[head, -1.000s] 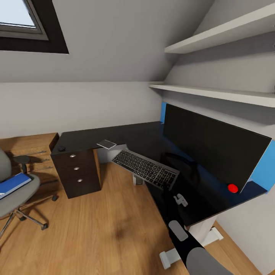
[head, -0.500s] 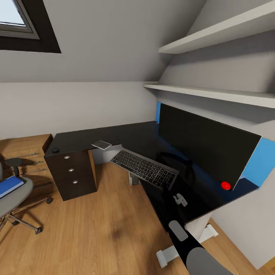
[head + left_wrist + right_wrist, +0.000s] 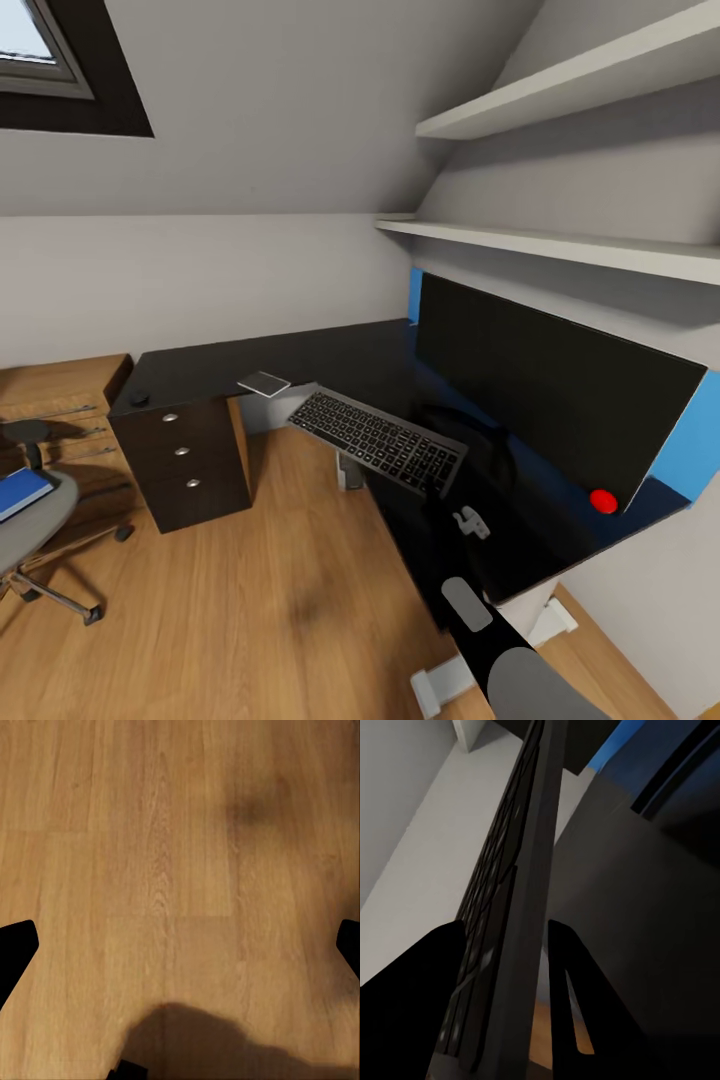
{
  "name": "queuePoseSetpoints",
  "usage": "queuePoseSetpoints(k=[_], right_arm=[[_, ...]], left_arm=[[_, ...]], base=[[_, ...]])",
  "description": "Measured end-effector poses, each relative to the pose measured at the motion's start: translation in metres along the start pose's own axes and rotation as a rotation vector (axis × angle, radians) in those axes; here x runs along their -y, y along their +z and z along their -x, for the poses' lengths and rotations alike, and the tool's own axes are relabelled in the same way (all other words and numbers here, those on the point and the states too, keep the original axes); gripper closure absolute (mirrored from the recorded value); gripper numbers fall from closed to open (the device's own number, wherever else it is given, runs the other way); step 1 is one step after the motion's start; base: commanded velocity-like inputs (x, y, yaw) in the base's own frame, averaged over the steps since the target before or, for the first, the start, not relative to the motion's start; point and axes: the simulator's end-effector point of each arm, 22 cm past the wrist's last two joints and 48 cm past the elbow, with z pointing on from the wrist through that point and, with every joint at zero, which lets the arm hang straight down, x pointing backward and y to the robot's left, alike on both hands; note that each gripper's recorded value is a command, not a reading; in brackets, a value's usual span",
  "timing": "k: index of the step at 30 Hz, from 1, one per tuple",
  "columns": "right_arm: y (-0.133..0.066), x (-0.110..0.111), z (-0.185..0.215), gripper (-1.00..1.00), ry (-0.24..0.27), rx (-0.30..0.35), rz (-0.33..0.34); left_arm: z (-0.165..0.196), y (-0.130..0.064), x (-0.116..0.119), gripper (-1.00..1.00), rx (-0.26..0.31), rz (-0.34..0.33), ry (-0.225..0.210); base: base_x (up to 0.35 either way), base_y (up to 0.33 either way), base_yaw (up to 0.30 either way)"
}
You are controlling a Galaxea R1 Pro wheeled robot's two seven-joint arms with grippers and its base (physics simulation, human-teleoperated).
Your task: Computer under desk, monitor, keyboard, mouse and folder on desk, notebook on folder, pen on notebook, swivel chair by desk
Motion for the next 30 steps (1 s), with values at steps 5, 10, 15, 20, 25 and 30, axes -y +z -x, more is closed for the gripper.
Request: queuePoseSetpoints(k=[5,10,15,20,25,30], right_arm=[[0.0001,-0.0002,-0.0002,1.00,0.000,-0.001,0.001],[-0.0001,0.0002,-0.0006,1.00,0.001,-0.002,0.000],[-0.0001,0.0006,-0.0007,1.00,0.001,-0.002,-0.001],[-0.0004,0.0006,-0.0015,1.00,0.000,-0.004,0.000],[-0.0008,0.0009,-0.0037,1.00,0.005,-0.013,0.000],[-0.0014,0.0027,-0.0053,1.00,0.010,-0.020,-0.007]], left_arm=[[-0.0001,0.0001,0.0000,-1.00,-0.001,0.000,0.000],[-0.0001,0.0001,0.0000,-1.00,-0.001,0.000,0.000],[-0.0001,0.0002,0.0000,-1.00,-0.001,0.000,0.000],[-0.0001,0.0002,0.0000,-1.00,-0.001,0.000,0.000],[-0.0002,0.0002,0.0000,-1.00,-0.001,0.000,0.000],[-0.0002,0.0002,0.0000,-1.00,-0.001,0.000,0.000]], base=[[0.176,0.000,0.000],[0.138,0.003,0.000],[0.062,0.104,0.000],[0.004,0.141,0.000],[0.000,0.017,0.000],[0.000,0.002,0.000]])
